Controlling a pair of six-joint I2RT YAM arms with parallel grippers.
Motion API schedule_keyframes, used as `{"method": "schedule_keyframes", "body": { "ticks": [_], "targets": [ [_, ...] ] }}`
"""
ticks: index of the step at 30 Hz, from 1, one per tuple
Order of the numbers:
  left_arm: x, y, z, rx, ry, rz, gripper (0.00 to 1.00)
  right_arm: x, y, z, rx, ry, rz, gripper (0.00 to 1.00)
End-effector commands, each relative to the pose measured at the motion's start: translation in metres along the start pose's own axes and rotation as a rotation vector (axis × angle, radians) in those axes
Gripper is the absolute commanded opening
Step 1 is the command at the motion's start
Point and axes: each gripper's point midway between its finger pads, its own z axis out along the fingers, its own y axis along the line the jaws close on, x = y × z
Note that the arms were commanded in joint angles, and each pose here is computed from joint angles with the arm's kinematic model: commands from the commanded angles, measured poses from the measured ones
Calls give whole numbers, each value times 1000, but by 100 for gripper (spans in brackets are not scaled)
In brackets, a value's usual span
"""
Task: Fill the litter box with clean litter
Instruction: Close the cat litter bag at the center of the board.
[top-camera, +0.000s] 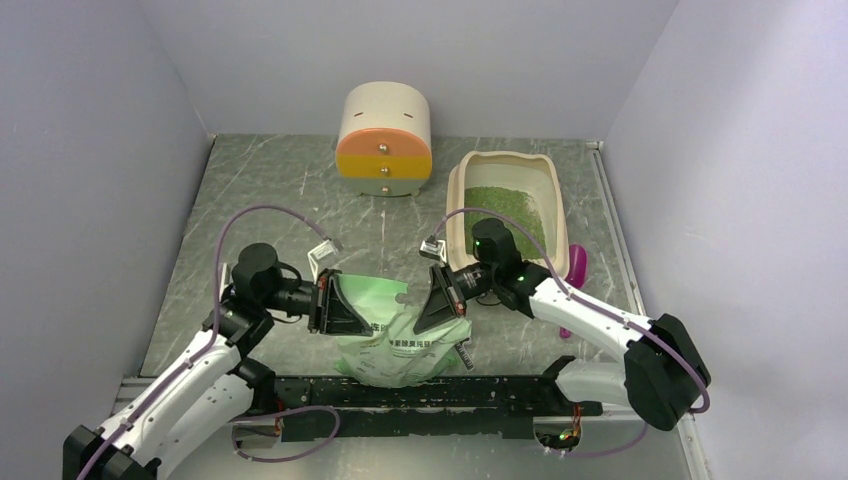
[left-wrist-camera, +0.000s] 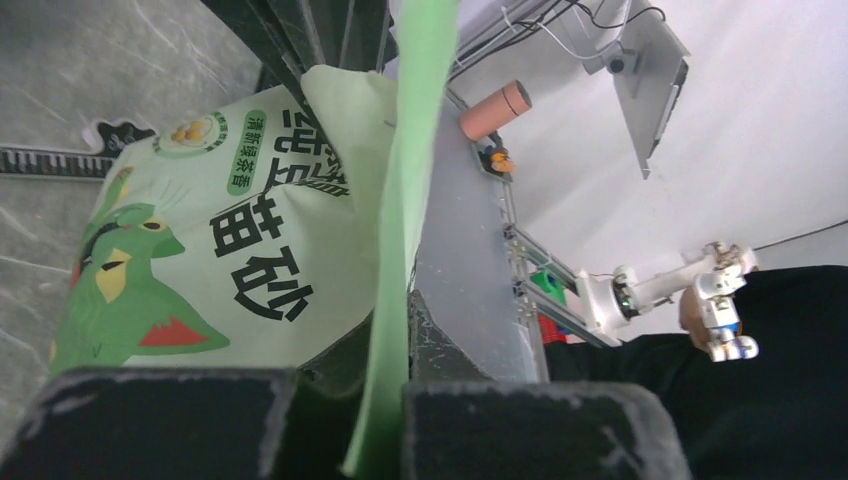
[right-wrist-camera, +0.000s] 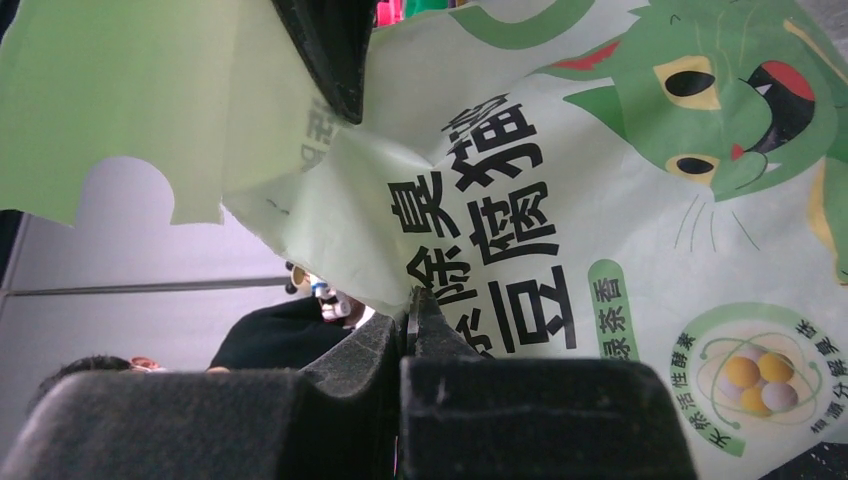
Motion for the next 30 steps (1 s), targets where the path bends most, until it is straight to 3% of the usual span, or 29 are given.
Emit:
{"method": "schedule_keyframes", "body": {
  "ticks": [1, 5, 7, 12, 13, 18, 21, 27, 30],
  "targets": [
    [-2, -7, -5, -35, -3, 49, 5, 9, 14, -16, -49, 55, -34, 0],
    [1, -8, -15, -63, -11, 31, 5, 12, 18, -18, -22, 81, -158, 0],
    [4, -10, -17, -56, -1, 31, 5, 8, 22, -13, 3, 73, -199, 14],
    [0, -11, -17, -66, 10, 39, 5, -12, 33, -4, 64, 1, -336, 71],
    [0, -9, -17, -71, 16, 38, 5, -15, 35, -1, 74, -10, -355, 78],
    [-2, -9, -17, -73, 22, 36, 5, -13, 33, 25, 117, 51, -387, 83],
    [-3, -9, -17, -77, 20, 43, 5, -12, 23, 36, 125, 79, -342, 82],
    [-1, -4, -19, -115, 28, 45, 5, -3, 28, 41, 16, 151, -271, 19],
    [-3, 0, -24, -161, 42, 65, 5, 7, 41, 36, -47, 182, -227, 2]
  ]
}}
